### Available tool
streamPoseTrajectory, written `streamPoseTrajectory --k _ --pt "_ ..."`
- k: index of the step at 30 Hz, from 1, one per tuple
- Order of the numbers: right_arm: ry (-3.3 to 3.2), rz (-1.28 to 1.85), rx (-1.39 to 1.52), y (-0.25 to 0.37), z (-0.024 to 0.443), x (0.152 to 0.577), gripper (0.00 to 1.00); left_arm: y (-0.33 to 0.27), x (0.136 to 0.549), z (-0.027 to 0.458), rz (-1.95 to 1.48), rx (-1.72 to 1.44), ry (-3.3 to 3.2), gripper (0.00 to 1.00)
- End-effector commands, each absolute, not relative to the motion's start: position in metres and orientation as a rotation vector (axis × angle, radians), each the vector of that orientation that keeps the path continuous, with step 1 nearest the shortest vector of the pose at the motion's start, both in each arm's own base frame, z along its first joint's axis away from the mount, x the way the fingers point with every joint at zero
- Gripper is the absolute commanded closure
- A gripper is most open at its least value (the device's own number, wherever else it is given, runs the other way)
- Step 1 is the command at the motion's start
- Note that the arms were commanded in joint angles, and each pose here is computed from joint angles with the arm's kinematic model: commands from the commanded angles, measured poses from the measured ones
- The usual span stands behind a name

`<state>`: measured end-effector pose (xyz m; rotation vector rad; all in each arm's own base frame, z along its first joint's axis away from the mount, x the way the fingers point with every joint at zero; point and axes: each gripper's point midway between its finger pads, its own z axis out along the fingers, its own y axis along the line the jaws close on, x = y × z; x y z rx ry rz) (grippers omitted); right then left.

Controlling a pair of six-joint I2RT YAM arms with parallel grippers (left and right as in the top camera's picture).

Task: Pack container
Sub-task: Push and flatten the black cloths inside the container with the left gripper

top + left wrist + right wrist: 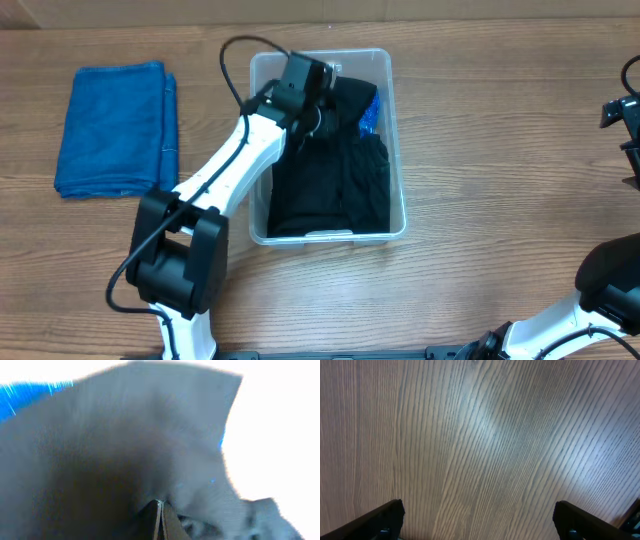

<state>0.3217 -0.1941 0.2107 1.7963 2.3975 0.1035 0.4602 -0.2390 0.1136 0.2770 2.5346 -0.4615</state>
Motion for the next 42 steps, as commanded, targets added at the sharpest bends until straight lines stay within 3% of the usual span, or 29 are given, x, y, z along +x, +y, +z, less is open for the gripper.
streamPoseTrajectory --k 1,5,16,21,27,29,35,42 --pt "2.376 0.108 1.790 -0.194 0.218 0.321 0.00 -0.250 0.471 0.228 -0.518 0.311 2.296 0.96" --pt "2.376 0.108 1.790 -0.194 0.218 0.321 0.00 -0.245 0.471 0.219 -0.481 0.299 2.337 0.96" --pt "2.376 0.108 1.790 -0.194 0.217 0.320 0.00 -0.270 0.457 0.073 -0.458 0.331 2.666 0.96" --pt "2.376 0.107 1.790 -0.194 0.218 0.320 0.00 -0.287 0.455 0.082 -0.482 0.371 2.631 0.96" --pt "2.376 0.108 1.790 -0.194 0.218 0.321 0.00 -0.281 0.459 0.176 -0.447 0.347 2.520 0.96" --pt "2.376 0.108 1.790 -0.194 0.217 0.320 0.00 -0.269 0.454 0.180 -0.388 0.330 2.539 0.96" --pt "2.376 0.108 1.790 -0.194 0.217 0.320 0.00 -0.251 0.445 0.145 -0.249 0.311 2.661 0.96" --pt "2.376 0.108 1.790 -0.194 0.217 0.320 0.00 -0.245 0.429 0.063 -0.170 0.257 2.889 0.96"
